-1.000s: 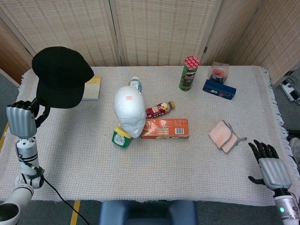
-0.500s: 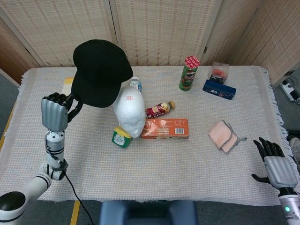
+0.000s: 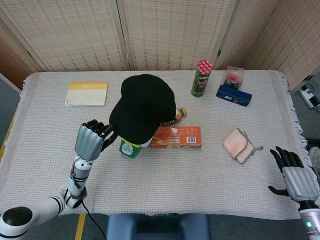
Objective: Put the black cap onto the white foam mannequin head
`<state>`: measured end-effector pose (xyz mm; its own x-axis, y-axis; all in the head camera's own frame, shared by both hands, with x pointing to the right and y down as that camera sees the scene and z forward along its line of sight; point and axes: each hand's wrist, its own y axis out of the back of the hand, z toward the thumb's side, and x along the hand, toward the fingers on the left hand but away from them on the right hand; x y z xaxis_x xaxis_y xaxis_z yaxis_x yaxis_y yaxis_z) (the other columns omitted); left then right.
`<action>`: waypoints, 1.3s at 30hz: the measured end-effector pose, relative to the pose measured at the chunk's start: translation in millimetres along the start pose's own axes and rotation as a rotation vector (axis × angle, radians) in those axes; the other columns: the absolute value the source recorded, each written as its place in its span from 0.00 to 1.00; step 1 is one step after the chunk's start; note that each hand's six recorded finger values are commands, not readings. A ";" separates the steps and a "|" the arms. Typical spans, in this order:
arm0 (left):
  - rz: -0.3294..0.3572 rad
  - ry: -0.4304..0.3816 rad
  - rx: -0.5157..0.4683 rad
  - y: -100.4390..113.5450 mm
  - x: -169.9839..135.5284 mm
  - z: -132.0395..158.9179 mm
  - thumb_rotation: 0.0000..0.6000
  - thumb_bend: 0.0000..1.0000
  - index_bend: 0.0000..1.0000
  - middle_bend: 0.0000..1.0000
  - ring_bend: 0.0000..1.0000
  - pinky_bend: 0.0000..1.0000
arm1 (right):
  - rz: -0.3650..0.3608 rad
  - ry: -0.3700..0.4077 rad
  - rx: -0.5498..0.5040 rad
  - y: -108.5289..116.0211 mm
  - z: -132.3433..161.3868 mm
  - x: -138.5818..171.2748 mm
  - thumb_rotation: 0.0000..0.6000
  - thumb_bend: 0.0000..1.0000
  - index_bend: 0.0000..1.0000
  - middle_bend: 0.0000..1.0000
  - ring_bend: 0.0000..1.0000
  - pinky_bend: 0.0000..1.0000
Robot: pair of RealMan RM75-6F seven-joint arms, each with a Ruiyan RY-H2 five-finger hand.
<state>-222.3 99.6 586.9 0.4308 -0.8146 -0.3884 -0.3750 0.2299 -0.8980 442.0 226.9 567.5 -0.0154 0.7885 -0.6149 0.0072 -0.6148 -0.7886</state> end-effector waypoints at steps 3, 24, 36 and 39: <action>-0.032 0.006 0.000 -1.8 -14.5 -0.3 1.00 0.54 0.71 1.00 0.99 0.99 | 0.000 0.004 0.004 0.0 0.5 0.8 1.00 0.06 0.00 0.00 0.00 0.00; -0.159 0.088 0.012 -1.9 -66.6 -9.0 1.00 0.21 0.03 1.00 0.97 0.98 | 0.004 0.012 0.023 -4.2 5.8 2.8 1.00 0.06 0.00 0.00 0.00 0.00; -0.398 0.347 0.158 60.9 -143.6 -92.2 1.00 0.16 0.16 0.56 0.40 0.46 | -0.005 0.018 0.026 -4.0 7.6 5.5 1.00 0.06 0.00 0.00 0.00 0.00; -0.512 0.460 0.174 80.3 -168.5 -114.1 1.00 0.15 0.17 0.32 0.19 0.23 | -0.003 0.018 0.038 -6.4 9.0 4.9 1.00 0.06 0.00 0.00 0.00 0.00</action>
<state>-418.6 194.6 603.8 0.1127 -0.9765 0.1837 -0.0648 -0.1917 -0.9793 432.8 234.6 569.6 0.0023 0.7901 -0.6130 -0.0307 -0.6127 -0.7898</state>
